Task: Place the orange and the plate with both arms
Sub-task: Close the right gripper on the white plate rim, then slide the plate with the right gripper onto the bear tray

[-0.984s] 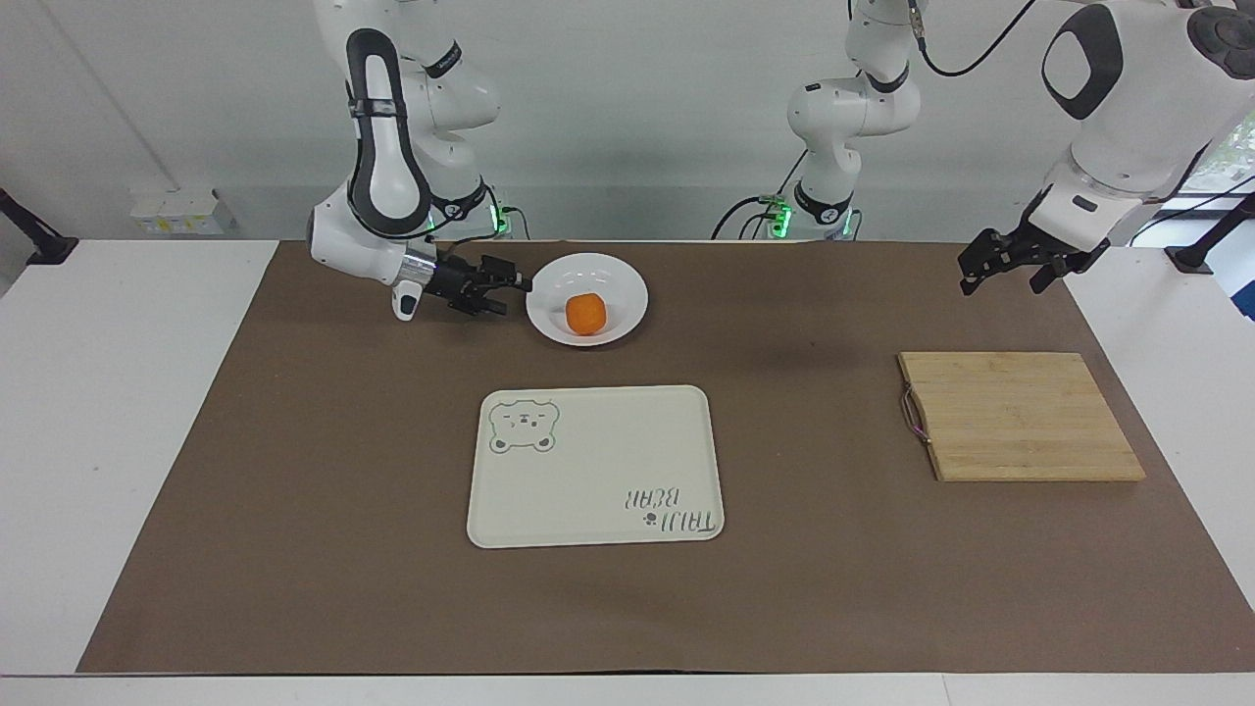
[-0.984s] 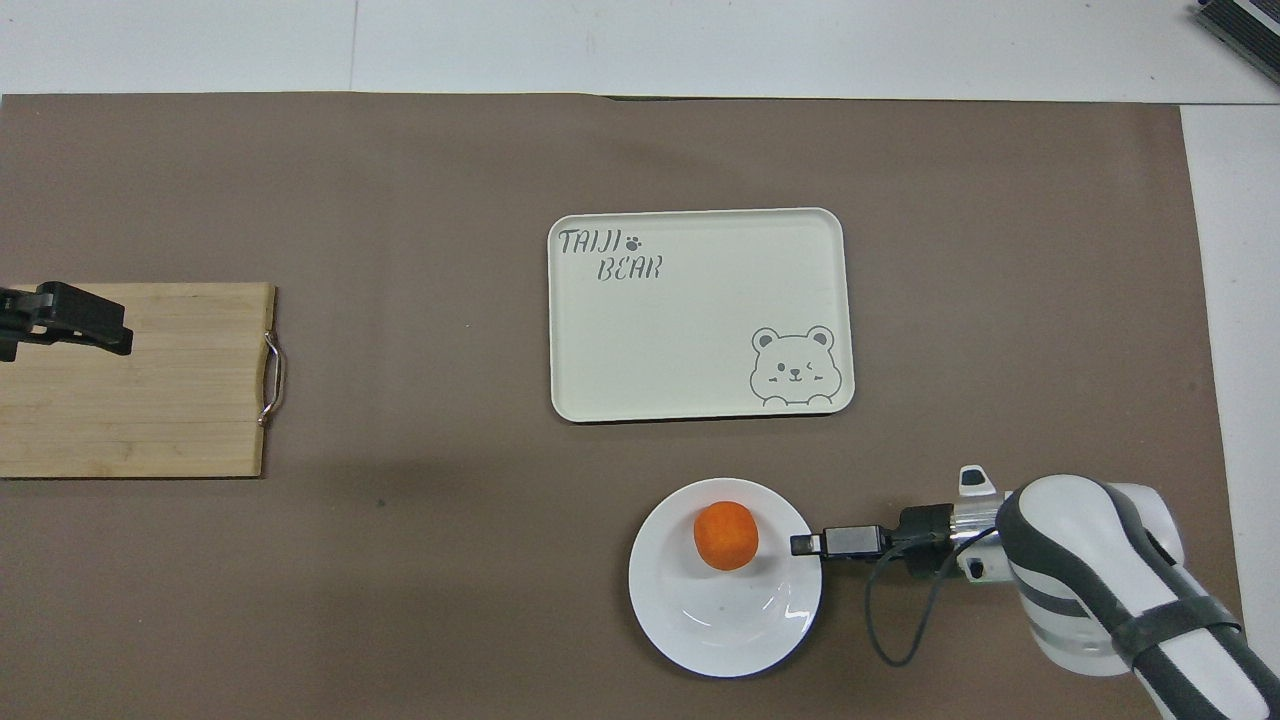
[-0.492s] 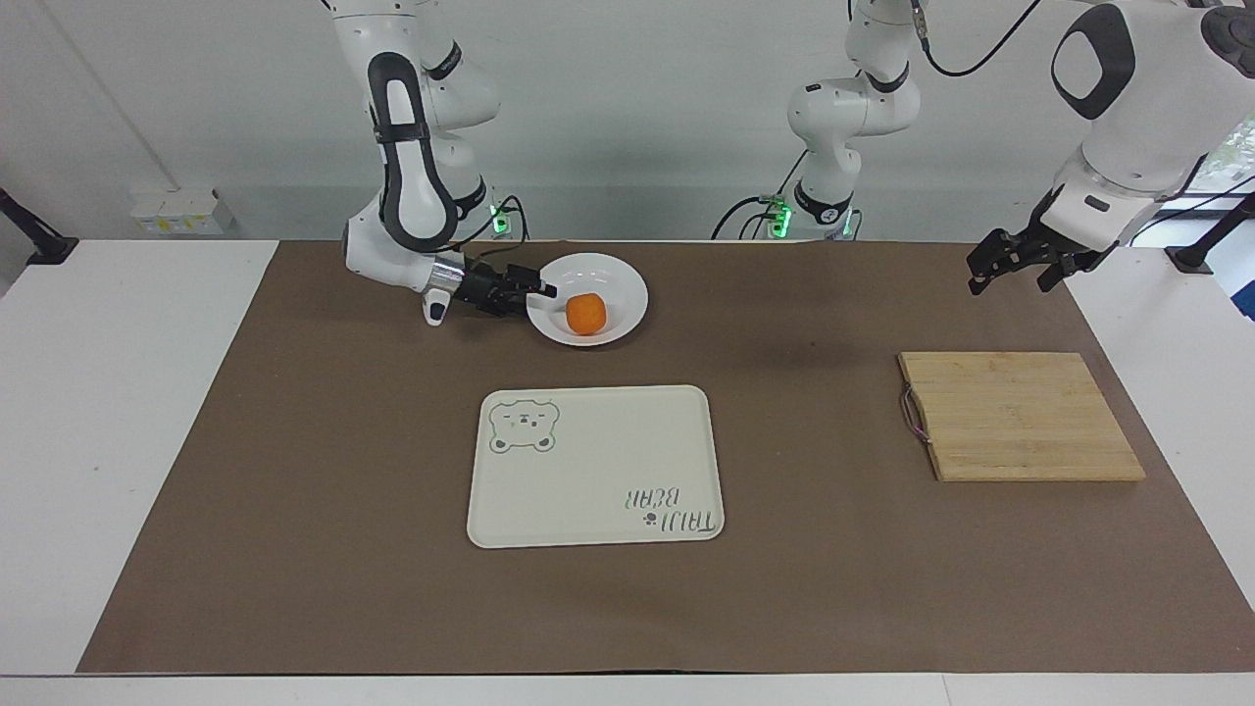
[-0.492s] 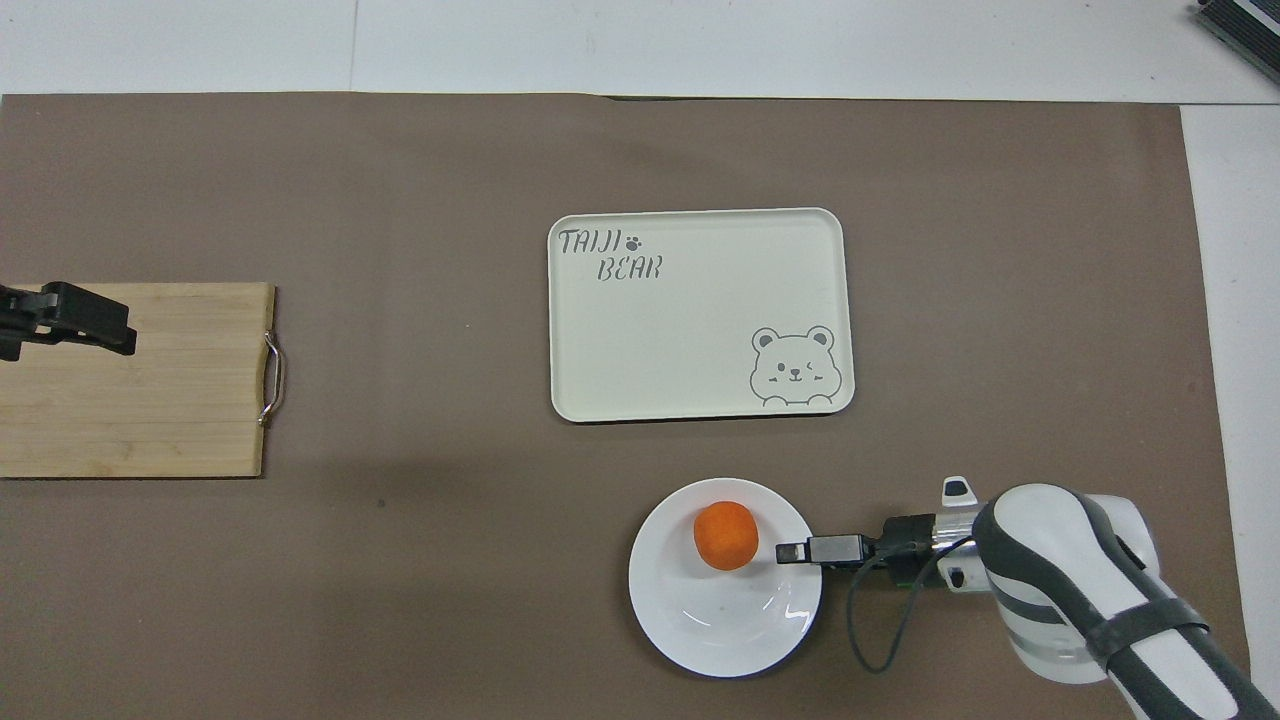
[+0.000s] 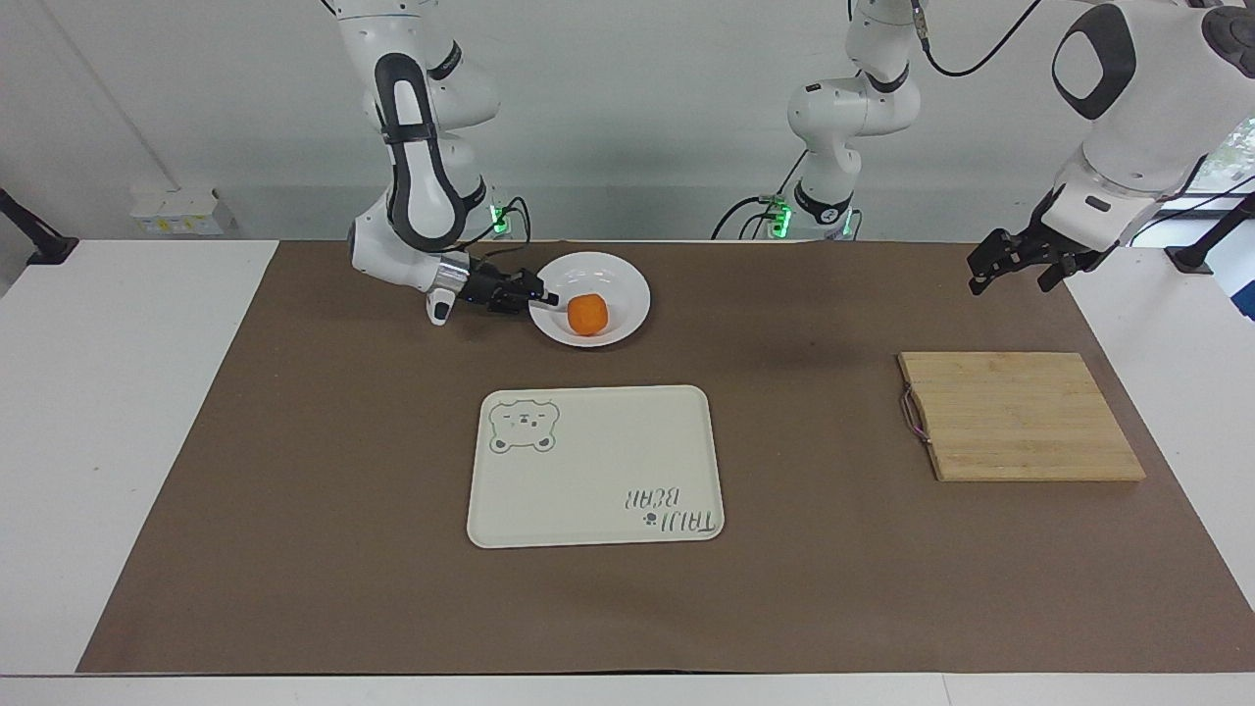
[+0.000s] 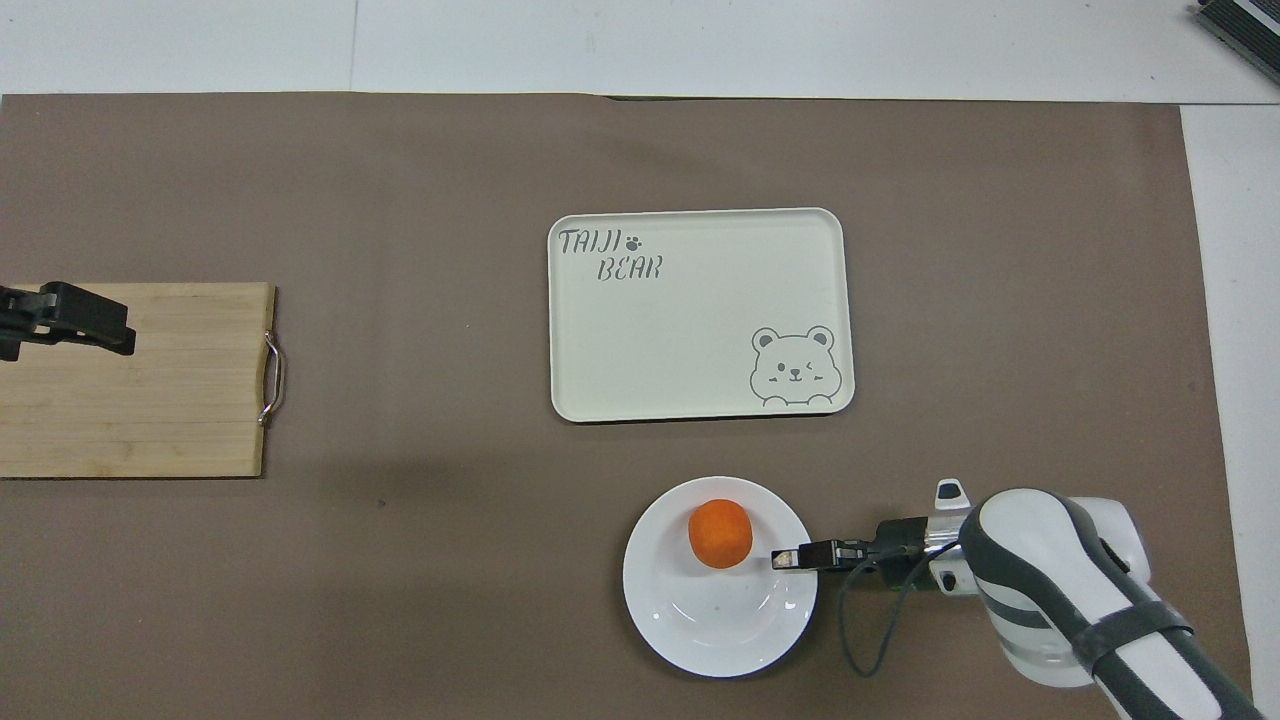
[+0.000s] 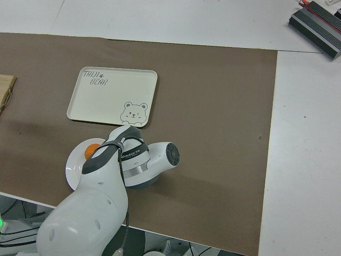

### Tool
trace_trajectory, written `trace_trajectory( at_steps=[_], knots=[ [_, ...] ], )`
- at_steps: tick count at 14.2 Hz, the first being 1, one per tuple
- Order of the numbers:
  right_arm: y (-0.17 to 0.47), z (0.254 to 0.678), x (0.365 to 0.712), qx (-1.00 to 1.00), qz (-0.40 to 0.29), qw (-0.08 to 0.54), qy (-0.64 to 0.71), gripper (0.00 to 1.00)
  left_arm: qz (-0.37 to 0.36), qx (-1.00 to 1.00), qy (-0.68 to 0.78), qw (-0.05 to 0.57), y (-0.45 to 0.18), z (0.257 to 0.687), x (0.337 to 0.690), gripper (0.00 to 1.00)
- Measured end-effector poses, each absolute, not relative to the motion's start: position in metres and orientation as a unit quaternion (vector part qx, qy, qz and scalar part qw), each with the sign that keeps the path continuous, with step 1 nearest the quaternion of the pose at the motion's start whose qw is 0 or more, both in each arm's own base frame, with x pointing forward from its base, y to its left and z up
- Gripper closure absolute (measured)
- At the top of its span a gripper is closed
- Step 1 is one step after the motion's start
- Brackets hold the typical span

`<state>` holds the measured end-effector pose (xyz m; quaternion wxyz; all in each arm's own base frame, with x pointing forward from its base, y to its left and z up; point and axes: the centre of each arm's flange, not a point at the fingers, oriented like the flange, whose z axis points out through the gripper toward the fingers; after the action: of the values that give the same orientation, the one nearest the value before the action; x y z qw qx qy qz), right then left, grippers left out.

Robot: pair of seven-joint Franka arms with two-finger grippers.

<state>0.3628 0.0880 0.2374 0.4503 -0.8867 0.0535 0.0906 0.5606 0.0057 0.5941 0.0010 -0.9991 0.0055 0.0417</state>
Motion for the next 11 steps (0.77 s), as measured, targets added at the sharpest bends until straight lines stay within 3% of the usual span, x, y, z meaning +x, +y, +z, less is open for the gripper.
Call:
trace_trajectory(
  at_steps=[2, 6, 11],
  knots=[
    [0.089, 0.237, 0.363, -0.886, 0.091, 0.452, 0.053, 0.95, 0.042, -0.999, 0.006, 0.001, 0.006, 0.594, 0.561, 0.0],
    [0.088, 0.241, 0.37, -0.887, 0.063, 0.458, 0.008, 0.96, 0.042, -0.999, 0.005, 0.001, 0.006, 0.594, 0.561, 0.0],
    [0.089, 0.266, 0.408, -0.889, 0.016, 0.457, -0.022, 0.96, 0.042, -0.999, 0.005, 0.001, 0.006, 0.594, 0.561, 0.0]
  ],
)
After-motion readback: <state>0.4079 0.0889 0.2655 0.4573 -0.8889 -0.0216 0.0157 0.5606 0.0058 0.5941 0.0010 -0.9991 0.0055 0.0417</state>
